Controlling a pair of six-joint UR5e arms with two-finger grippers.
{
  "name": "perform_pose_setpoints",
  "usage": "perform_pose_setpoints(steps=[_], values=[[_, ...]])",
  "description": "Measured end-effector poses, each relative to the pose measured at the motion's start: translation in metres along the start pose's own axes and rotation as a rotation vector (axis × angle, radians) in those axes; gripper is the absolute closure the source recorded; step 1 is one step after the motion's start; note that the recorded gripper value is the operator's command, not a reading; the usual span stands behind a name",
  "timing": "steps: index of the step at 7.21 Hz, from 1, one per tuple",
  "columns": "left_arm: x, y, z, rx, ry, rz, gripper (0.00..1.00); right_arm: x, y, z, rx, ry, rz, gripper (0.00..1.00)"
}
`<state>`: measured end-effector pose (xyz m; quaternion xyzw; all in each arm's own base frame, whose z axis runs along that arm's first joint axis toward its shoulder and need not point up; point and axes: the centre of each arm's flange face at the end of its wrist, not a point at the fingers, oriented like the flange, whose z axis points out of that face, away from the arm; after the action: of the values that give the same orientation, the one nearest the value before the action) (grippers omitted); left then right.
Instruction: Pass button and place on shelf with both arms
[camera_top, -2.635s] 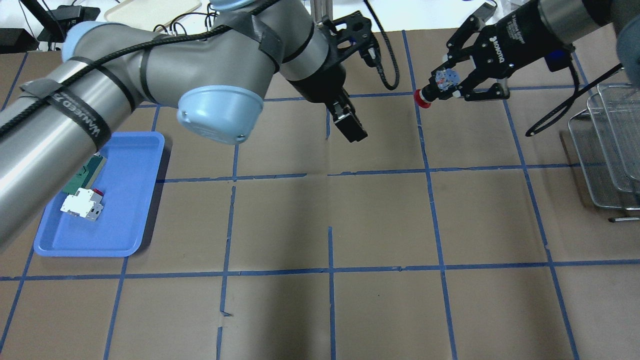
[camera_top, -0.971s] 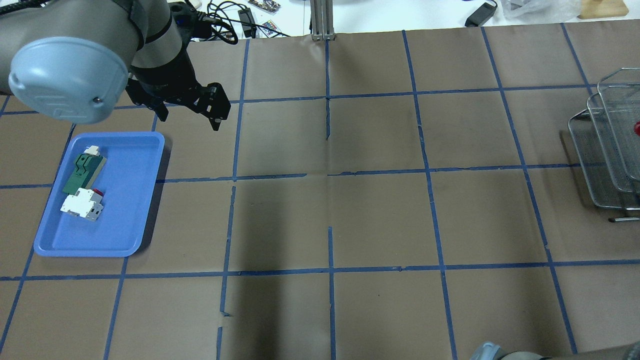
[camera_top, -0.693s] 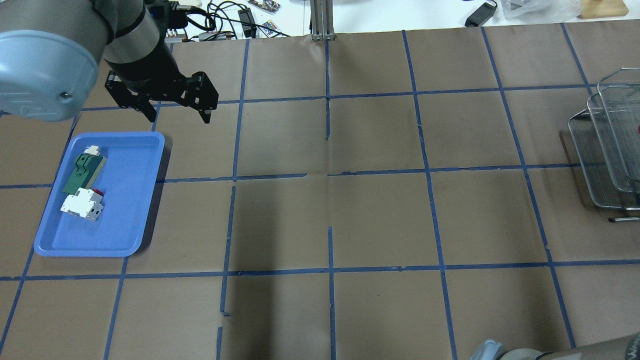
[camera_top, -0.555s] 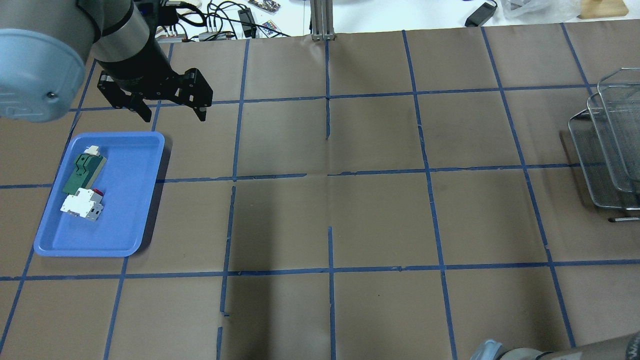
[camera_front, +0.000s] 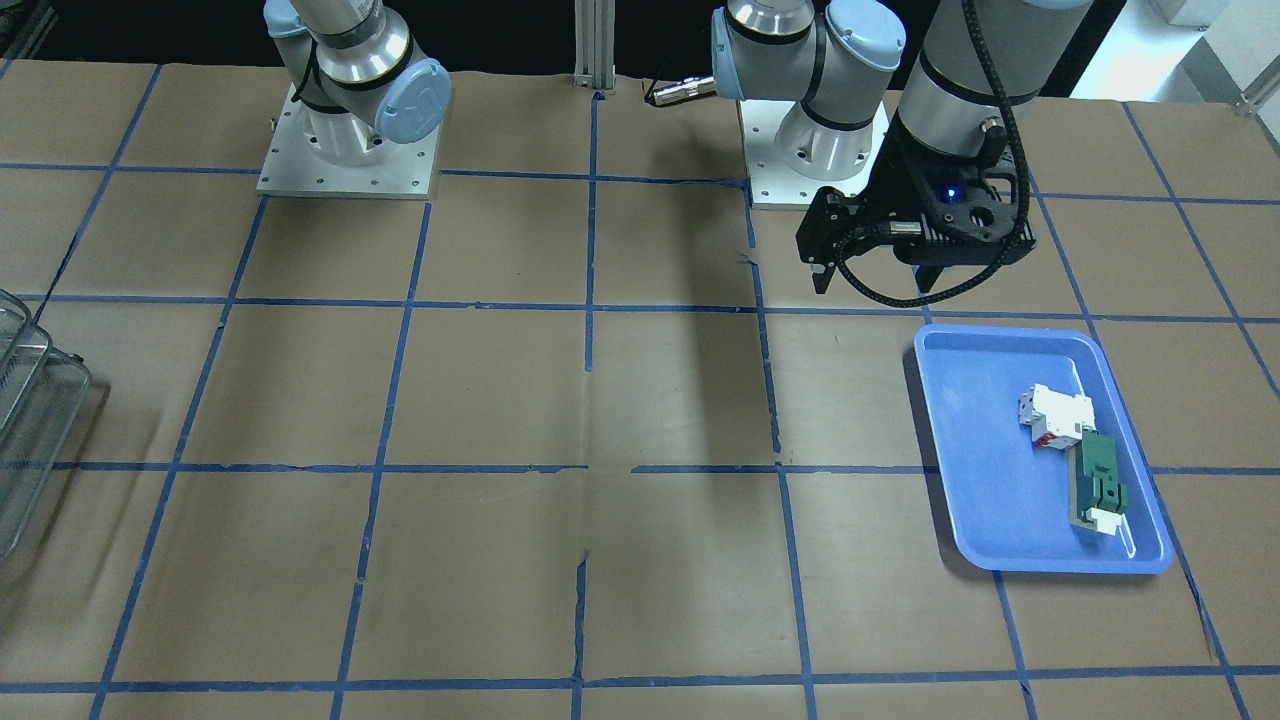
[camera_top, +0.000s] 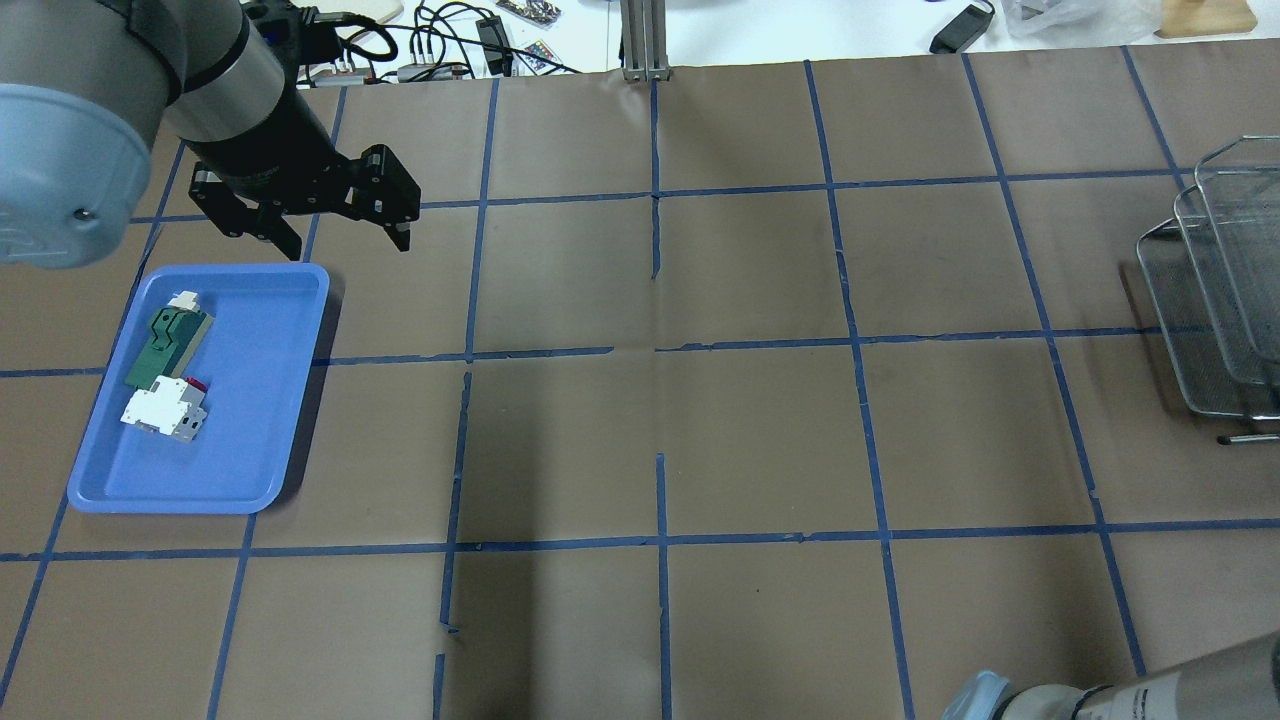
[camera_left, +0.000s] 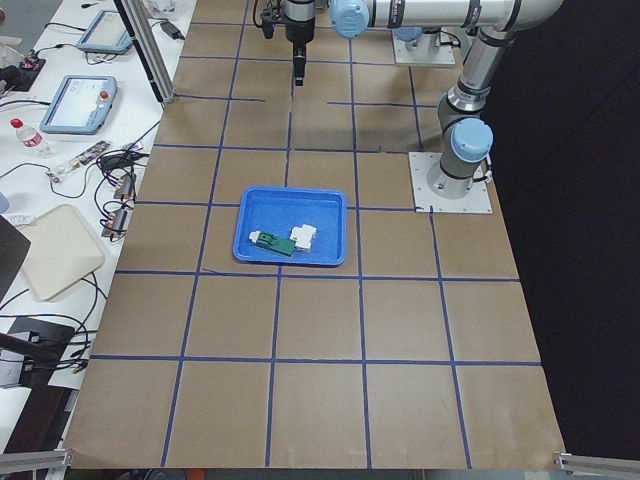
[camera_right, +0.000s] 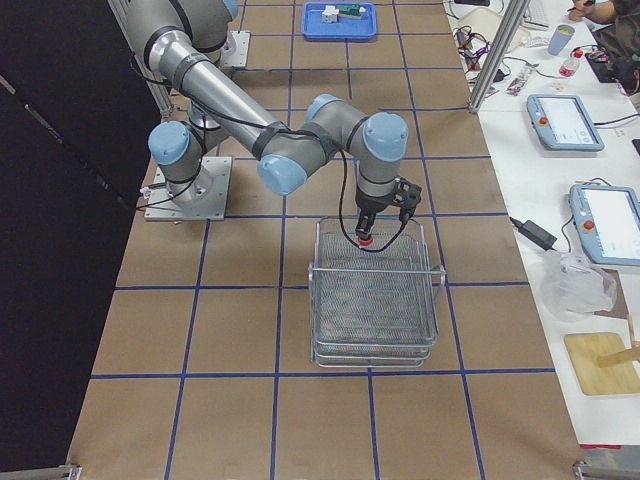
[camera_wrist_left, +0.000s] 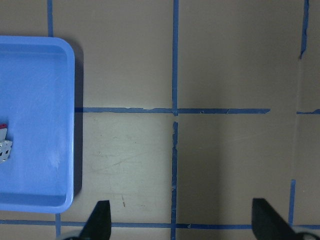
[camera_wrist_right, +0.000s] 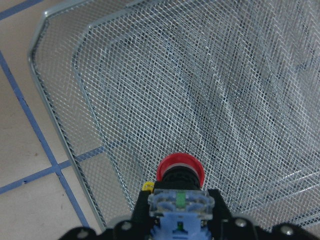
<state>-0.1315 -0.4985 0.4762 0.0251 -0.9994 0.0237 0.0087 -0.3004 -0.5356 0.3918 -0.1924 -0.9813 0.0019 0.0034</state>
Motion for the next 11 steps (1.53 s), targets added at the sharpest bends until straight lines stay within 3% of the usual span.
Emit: perform_pose_setpoints(steps=[4, 5, 6, 9, 11], values=[[-0.001, 0.001, -0.003, 0.007, 0.016, -0.010, 0.00, 0.008, 0.002, 0.005, -0.031, -0.006, 0.012, 0.23], [-0.001, 0.002, -0.003, 0.007, 0.016, -0.010, 0.00, 0.009, 0.003, 0.004, -0.033, 0.002, 0.011, 0.17], [-0.001, 0.001, -0.003, 0.007, 0.017, -0.009, 0.00, 0.008, 0.004, 0.001, -0.032, 0.008, 0.009, 0.00], [-0.002, 0.001, -0.003, 0.008, 0.018, -0.007, 0.00, -0.034, 0.018, -0.038, -0.027, 0.041, -0.050, 0.00], [-0.001, 0.001, -0.003, 0.008, 0.020, -0.007, 0.00, -0.096, 0.051, -0.073, -0.049, 0.054, -0.138, 0.00]])
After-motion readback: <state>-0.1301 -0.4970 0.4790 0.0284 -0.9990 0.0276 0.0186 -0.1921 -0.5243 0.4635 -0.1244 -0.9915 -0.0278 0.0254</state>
